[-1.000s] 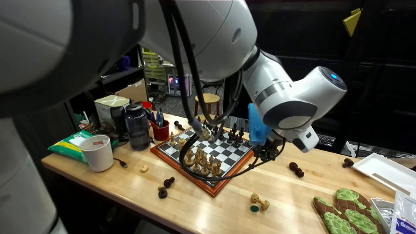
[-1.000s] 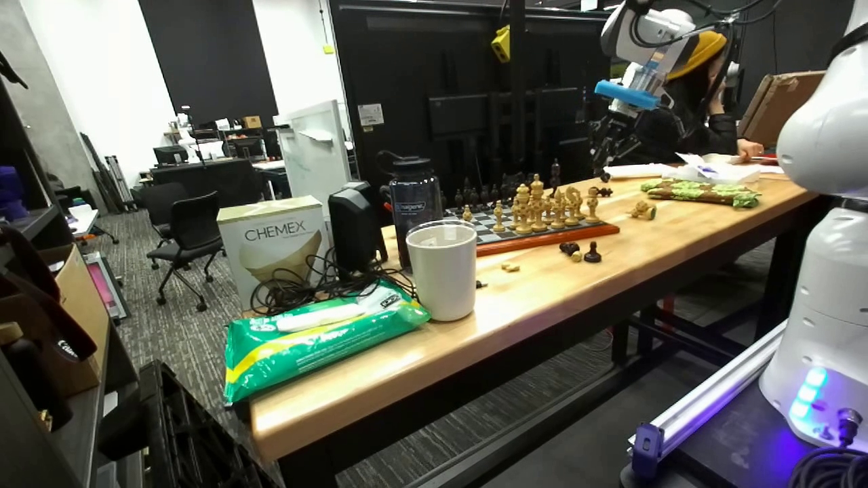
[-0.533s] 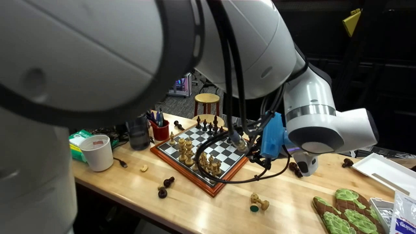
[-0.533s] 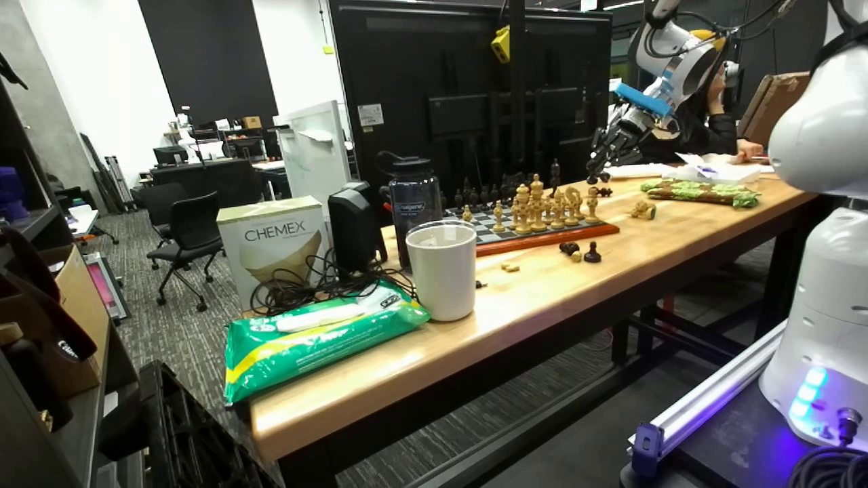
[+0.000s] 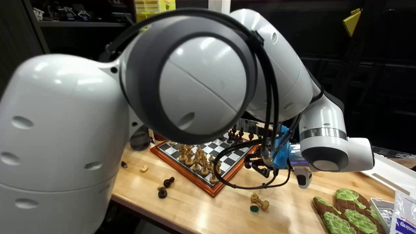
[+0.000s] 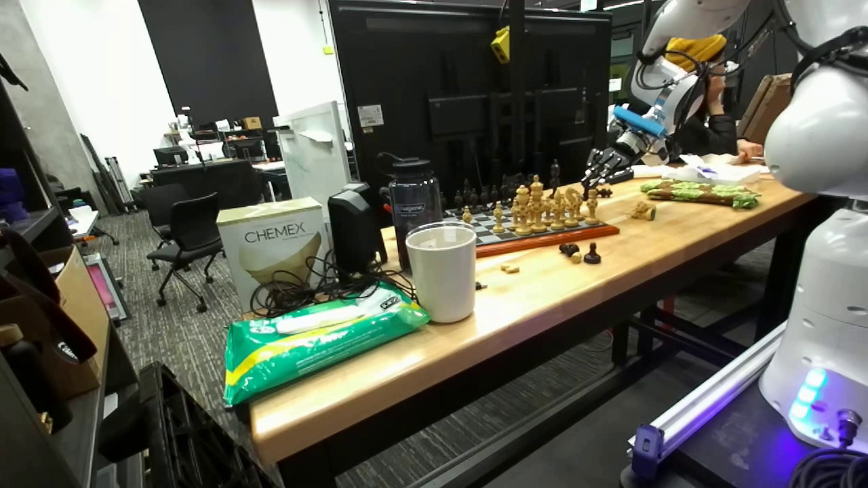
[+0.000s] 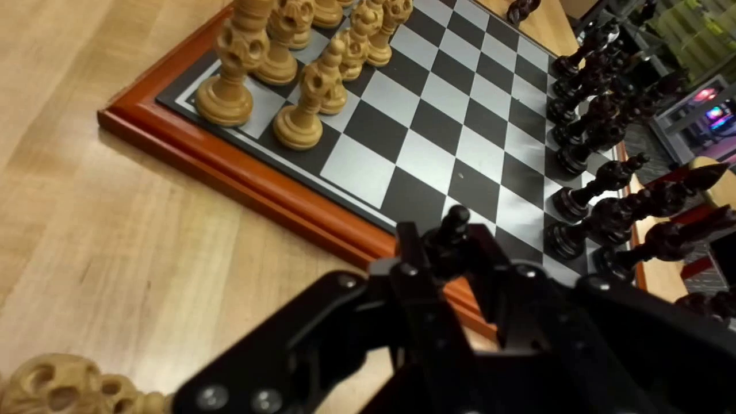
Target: Pick up the black chess piece lying on the table and put it on the chess board
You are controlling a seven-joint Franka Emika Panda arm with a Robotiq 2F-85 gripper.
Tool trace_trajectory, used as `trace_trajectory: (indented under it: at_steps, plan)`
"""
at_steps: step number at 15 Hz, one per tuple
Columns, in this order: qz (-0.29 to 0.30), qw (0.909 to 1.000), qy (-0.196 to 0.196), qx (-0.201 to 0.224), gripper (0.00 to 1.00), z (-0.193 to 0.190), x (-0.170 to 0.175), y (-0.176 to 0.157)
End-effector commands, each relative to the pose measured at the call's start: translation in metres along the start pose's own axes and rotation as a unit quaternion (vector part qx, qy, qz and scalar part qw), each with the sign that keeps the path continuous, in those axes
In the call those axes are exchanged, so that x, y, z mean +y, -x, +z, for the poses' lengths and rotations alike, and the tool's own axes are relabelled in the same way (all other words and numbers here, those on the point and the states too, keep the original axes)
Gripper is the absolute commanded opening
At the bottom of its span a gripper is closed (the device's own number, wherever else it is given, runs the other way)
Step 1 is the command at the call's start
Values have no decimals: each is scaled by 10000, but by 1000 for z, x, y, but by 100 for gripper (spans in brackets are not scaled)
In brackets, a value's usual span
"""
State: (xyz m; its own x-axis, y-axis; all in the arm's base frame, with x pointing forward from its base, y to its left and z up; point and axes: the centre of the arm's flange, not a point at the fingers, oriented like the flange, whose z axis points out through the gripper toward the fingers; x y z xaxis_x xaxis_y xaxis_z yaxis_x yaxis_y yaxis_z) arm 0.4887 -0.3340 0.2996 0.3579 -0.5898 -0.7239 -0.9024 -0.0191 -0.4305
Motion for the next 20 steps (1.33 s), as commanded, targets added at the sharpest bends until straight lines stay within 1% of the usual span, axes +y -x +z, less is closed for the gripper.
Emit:
trace_trajectory:
  at_steps: [1, 10, 15, 16, 18, 19, 20]
  plan:
    - [204, 9994, 58, -276, 6, -6, -13, -19]
    - [570, 9969, 173, -519, 6, -5, -15, -50]
    - [670, 9960, 229, -551, 6, -6, -13, -59]
    - [662, 9960, 231, -549, 46, -7, -13, -60]
    - [625, 9962, 277, -534, 54, -7, -16, -60]
    - [566, 9967, 308, -492, 59, -8, -19, -58]
    - [481, 9973, 330, -449, 67, -8, -22, -54]
